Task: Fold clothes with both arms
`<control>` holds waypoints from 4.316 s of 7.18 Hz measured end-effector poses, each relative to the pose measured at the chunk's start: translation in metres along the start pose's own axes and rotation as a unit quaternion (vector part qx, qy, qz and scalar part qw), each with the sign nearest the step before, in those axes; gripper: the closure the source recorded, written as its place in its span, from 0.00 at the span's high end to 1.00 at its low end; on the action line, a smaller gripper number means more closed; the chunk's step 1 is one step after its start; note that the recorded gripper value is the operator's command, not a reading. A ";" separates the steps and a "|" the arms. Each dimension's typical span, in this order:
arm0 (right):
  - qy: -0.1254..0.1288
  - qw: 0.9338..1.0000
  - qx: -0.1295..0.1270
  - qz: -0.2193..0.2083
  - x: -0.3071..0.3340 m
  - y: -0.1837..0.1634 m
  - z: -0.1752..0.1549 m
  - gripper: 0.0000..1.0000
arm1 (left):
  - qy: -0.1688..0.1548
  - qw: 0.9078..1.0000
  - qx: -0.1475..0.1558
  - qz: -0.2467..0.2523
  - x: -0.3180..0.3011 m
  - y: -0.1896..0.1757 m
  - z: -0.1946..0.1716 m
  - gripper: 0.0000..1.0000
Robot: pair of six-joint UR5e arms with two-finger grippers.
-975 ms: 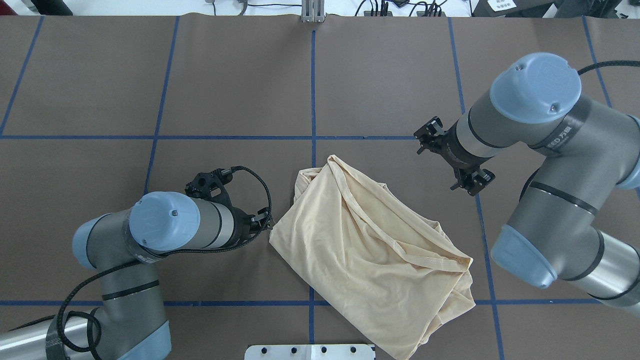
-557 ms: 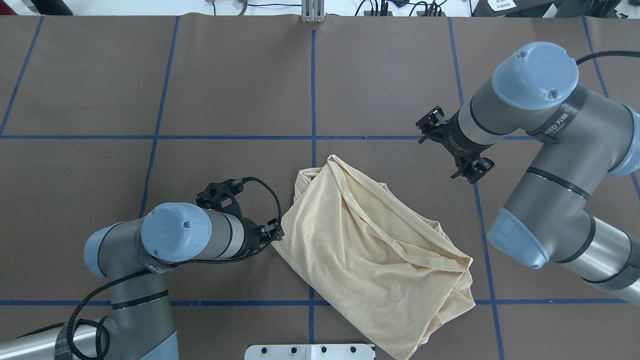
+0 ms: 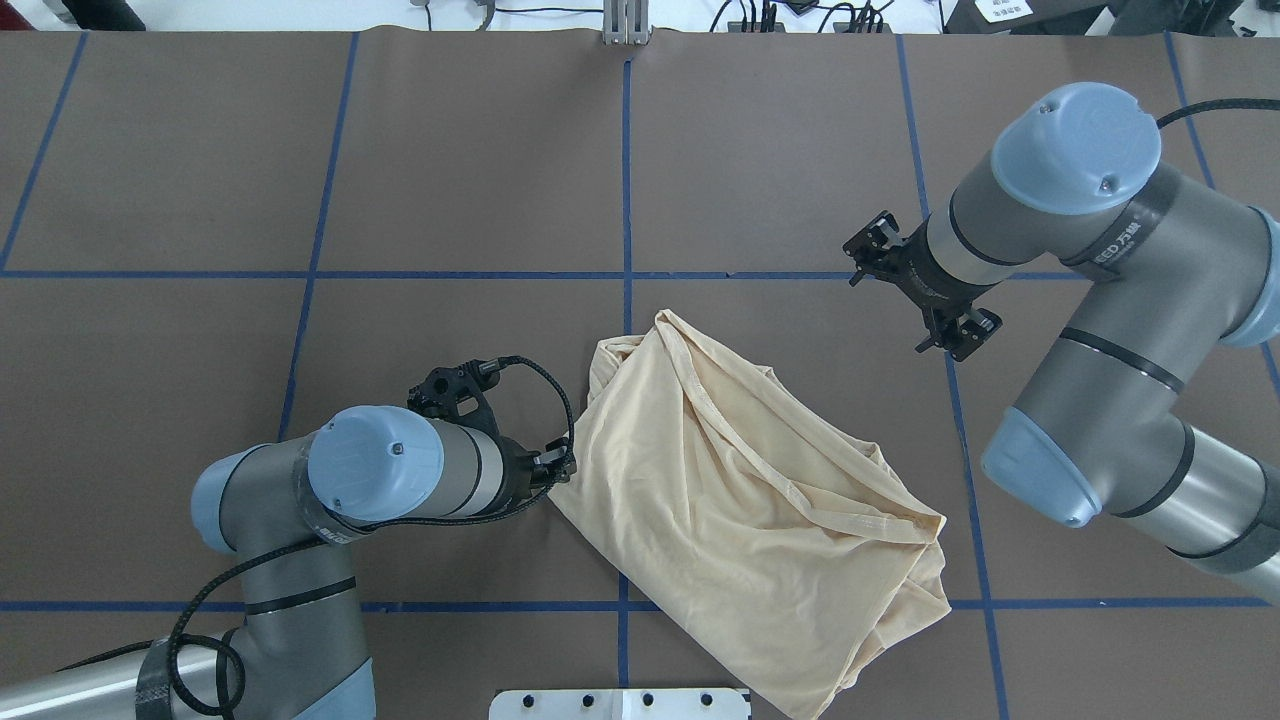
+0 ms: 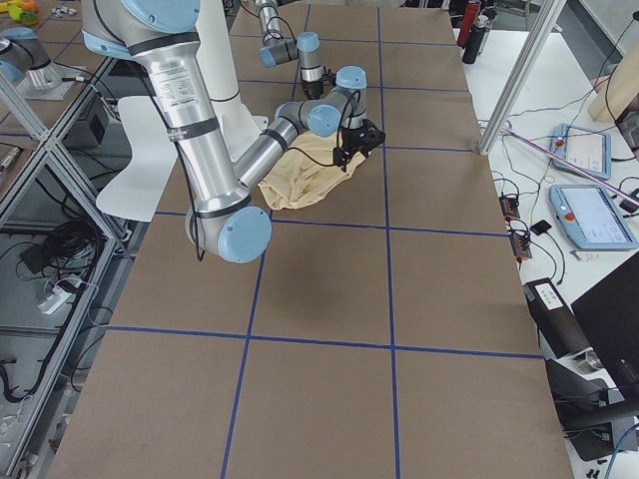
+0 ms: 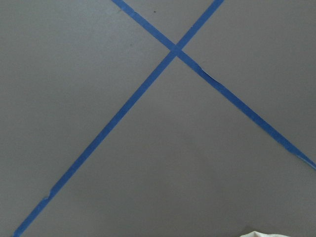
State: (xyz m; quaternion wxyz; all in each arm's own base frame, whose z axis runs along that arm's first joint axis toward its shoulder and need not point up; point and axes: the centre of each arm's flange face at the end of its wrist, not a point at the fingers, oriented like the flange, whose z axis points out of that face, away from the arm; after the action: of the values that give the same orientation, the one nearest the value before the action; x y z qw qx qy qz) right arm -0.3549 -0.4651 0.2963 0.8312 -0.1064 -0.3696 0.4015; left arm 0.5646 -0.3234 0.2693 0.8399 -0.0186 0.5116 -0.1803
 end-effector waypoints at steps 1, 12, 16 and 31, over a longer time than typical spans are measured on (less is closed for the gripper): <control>0.003 1.000 0.004 -0.004 0.002 -0.008 0.002 1.00 | -0.003 1.000 0.001 -0.001 -0.001 -0.001 0.004 0.03; 0.023 1.000 0.009 -0.015 0.015 -0.037 0.013 1.00 | 0.049 0.984 0.155 0.073 0.065 -0.247 -0.010 0.51; -0.003 1.000 -0.005 0.002 -0.013 0.036 0.013 1.00 | 0.050 0.980 0.169 0.087 0.062 -0.279 -0.009 0.53; -0.039 0.986 0.032 0.158 0.039 0.291 0.113 0.31 | 0.081 0.980 0.156 0.090 -0.002 -0.249 -0.075 0.54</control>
State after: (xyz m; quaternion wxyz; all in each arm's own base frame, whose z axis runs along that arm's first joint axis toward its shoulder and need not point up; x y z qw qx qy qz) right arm -0.5900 -0.2589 0.2587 0.7454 -0.1210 -0.3672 0.5431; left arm 0.4286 -0.5444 0.2890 0.8013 0.1736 0.5428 -0.1823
